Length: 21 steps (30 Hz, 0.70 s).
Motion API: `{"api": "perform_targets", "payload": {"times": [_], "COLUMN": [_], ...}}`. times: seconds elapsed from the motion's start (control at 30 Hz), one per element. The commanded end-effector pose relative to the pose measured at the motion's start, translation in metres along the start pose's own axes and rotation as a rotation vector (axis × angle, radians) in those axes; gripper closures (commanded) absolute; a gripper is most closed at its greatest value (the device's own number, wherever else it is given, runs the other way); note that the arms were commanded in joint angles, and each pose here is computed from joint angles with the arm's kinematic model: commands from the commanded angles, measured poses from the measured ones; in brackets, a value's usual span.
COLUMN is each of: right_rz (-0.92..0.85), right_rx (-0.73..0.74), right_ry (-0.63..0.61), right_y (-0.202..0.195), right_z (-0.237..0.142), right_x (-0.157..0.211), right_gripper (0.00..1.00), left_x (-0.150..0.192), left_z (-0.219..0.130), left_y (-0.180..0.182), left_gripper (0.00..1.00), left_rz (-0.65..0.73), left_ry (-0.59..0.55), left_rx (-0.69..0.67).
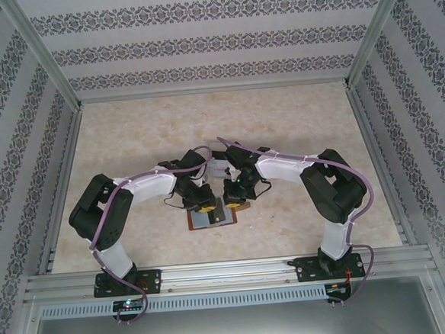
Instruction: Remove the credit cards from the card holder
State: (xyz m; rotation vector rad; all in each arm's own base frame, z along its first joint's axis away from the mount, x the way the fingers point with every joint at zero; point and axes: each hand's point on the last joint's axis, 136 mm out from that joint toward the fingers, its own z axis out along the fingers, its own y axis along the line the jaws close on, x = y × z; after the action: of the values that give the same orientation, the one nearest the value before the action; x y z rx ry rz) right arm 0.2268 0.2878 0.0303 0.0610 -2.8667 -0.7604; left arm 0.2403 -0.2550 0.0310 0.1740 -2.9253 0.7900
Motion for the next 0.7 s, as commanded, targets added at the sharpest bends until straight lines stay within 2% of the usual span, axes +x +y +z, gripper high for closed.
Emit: {"api": "perform_targets", "payload": {"times": [0.0, 0.37, 0.53, 0.67], "right_rz": [-0.008, -0.003, 0.001, 0.004], "right_rx": [0.004, 0.008, 0.016, 0.039], "right_ry": [-0.007, 0.000, 0.006, 0.001], "right_y": [0.000, -0.002, -0.006, -0.012], "right_z": [-0.004, -0.002, 0.001, 0.003], "right_x": [-0.004, -0.003, -0.003, -0.005], "right_gripper": [0.92, 0.92, 0.92, 0.92], "left_x": [-0.011, -0.017, -0.018, -0.018], "left_z": [-0.003, -0.029, -0.038, -0.031], "left_y": [-0.008, -0.016, -0.005, 0.003], "left_gripper": [0.83, 0.82, 0.82, 0.82], "left_rz": [0.016, 0.055, 0.008, -0.035], "left_ry": [-0.023, -0.126, -0.159, -0.133], "left_rx": [0.024, 0.038, 0.040, 0.066]}}
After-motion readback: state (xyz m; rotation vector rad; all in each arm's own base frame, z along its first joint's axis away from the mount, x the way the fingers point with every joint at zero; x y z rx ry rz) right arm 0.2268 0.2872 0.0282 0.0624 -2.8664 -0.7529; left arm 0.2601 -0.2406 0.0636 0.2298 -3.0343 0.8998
